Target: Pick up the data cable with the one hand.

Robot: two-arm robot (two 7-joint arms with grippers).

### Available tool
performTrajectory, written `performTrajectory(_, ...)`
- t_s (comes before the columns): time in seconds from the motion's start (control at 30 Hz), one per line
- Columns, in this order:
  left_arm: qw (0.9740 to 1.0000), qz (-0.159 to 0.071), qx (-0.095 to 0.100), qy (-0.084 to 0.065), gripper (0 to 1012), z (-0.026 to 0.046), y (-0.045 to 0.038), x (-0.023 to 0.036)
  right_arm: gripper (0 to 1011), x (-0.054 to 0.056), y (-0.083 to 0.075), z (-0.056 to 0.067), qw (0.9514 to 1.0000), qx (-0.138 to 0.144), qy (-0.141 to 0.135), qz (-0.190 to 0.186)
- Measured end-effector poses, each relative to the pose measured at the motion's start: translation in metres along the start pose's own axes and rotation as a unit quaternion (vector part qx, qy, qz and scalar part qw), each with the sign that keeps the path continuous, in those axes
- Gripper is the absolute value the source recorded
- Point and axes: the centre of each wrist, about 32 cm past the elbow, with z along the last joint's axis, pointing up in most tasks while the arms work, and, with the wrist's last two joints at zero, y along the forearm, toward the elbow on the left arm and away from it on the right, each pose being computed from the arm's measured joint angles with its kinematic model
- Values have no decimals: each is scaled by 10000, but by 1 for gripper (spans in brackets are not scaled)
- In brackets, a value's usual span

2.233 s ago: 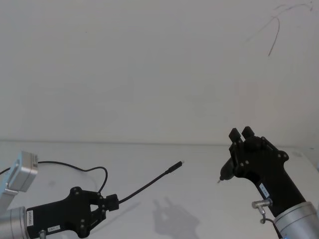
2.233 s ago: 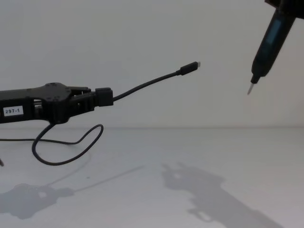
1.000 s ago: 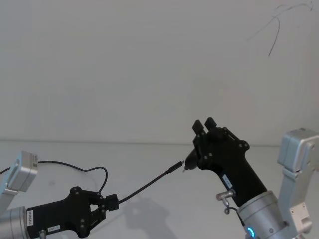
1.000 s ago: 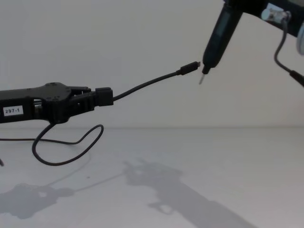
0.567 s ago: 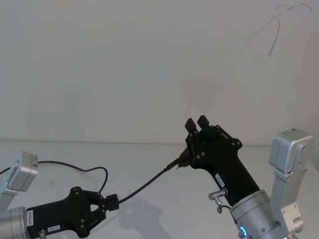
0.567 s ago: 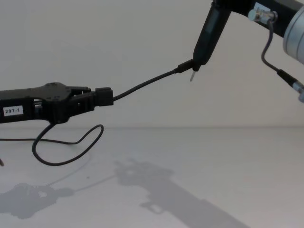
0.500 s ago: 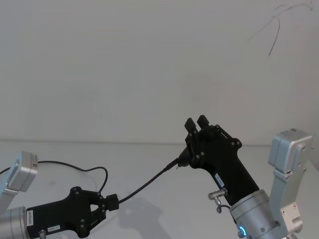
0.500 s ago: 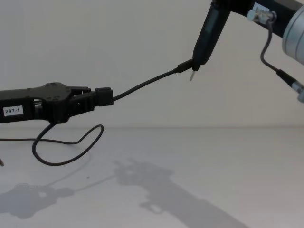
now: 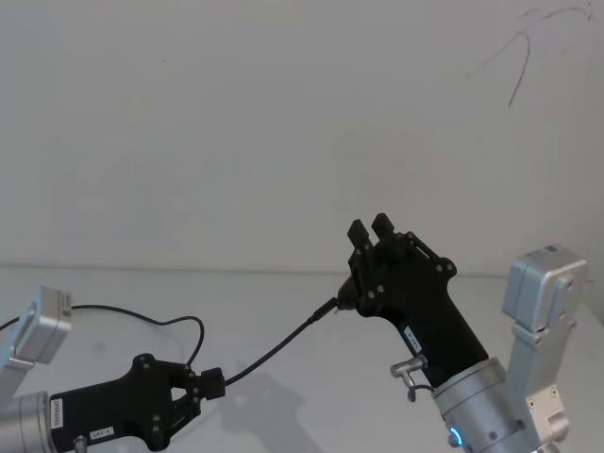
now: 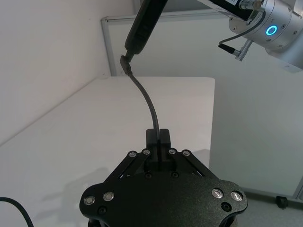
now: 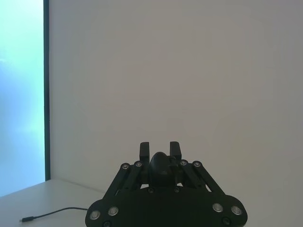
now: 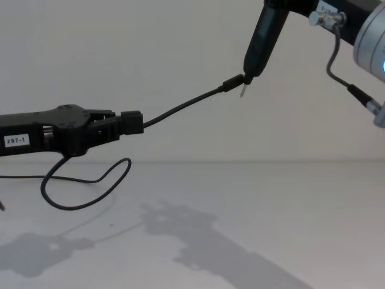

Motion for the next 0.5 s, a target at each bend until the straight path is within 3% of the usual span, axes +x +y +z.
performTrajectory(0.5, 10000, 0, 0, 0, 40, 0, 0, 0, 251, -1, 7, -7, 9998, 91, -176, -27)
